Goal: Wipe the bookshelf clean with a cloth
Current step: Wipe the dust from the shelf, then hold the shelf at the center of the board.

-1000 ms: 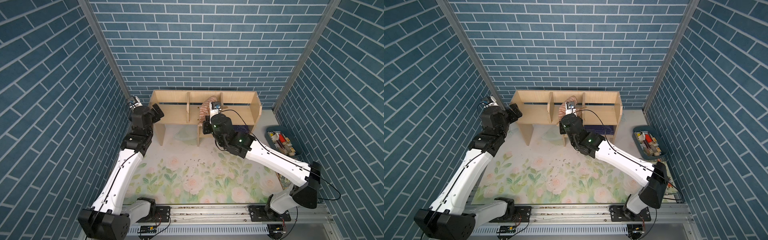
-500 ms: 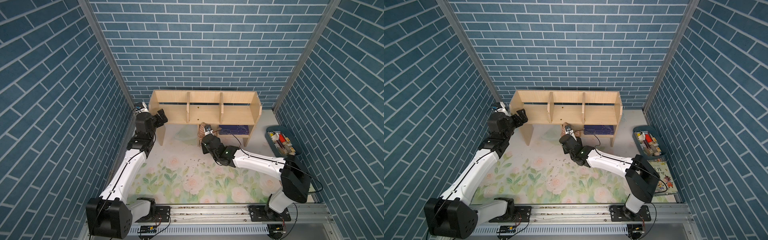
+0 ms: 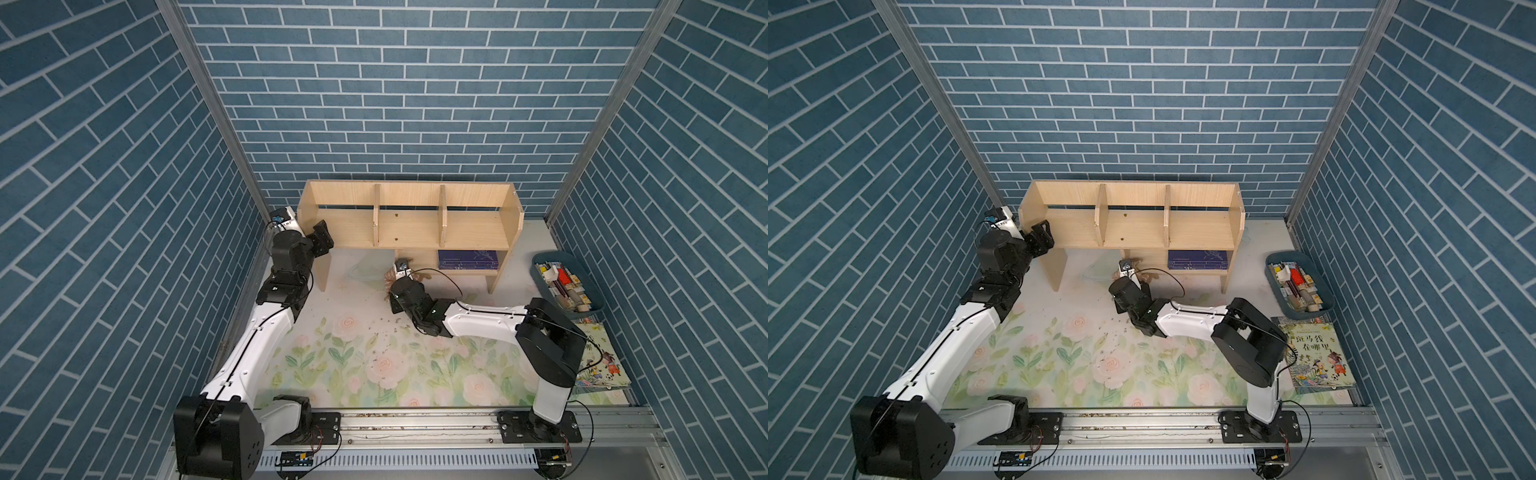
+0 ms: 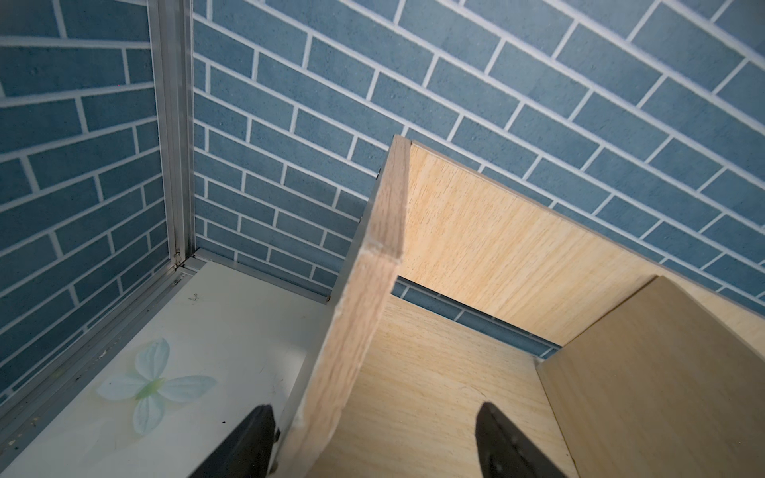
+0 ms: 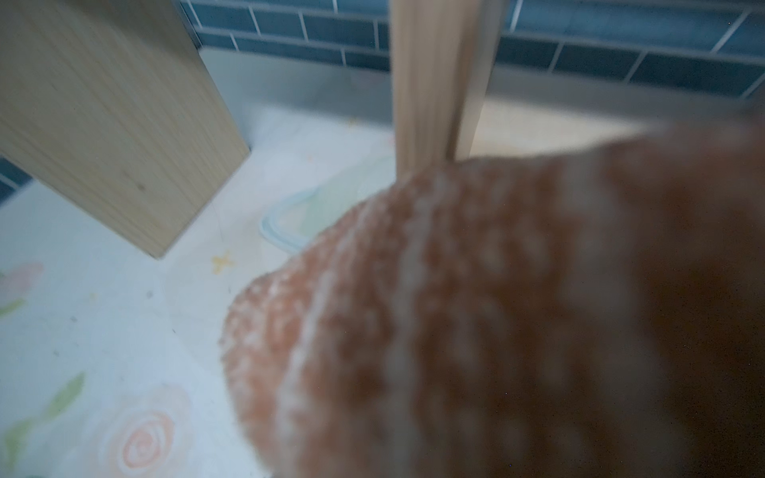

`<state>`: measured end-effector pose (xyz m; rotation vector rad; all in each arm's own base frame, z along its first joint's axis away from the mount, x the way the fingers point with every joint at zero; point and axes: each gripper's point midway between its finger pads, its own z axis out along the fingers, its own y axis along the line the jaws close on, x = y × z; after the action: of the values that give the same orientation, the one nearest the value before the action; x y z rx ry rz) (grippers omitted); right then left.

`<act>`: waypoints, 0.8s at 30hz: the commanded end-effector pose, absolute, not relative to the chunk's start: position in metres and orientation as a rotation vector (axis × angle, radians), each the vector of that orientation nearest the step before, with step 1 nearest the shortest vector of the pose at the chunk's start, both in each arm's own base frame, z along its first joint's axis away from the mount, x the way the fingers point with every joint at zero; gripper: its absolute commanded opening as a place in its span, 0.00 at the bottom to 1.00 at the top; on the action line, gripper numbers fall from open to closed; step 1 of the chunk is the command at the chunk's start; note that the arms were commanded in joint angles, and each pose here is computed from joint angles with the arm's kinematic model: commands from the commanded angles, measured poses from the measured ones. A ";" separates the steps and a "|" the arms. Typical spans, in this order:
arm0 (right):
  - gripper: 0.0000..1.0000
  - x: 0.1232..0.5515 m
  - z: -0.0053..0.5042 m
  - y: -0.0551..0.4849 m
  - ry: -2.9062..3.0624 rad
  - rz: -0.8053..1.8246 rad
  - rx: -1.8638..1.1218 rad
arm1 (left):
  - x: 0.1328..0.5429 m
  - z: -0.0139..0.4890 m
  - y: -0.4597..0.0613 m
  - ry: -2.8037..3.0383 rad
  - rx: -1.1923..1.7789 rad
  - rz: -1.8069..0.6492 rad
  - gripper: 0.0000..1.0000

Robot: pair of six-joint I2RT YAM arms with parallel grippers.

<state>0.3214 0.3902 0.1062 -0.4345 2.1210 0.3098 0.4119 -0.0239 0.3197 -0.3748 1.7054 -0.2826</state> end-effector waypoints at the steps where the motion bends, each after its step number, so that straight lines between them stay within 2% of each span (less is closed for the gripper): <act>1: 0.00 0.325 0.113 0.399 2.121 0.394 -0.380 | 0.411 0.322 -0.023 1.685 -0.360 -0.275 0.77; 8: 0.00 0.343 0.218 0.393 1.947 0.384 -0.315 | 0.408 0.322 -0.020 1.678 -0.372 -0.258 0.72; 10: 0.00 0.345 0.231 0.392 1.926 0.401 -0.302 | 0.407 0.322 -0.019 1.676 -0.375 -0.256 0.72; 16: 0.00 0.331 0.176 0.405 1.990 0.460 -0.355 | 0.408 0.316 -0.016 1.686 -0.387 -0.240 0.67; 20: 0.00 0.315 0.134 0.404 2.061 0.465 -0.373 | 0.410 0.309 -0.010 1.696 -0.408 -0.201 0.70; 24: 0.00 0.308 0.134 0.391 2.069 0.487 -0.336 | 0.415 0.305 -0.014 1.703 -0.391 -0.241 0.74</act>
<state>0.3103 0.3884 0.1153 -0.4062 2.1015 0.3997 0.4109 -0.0152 0.3089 -0.4034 1.7061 -0.2341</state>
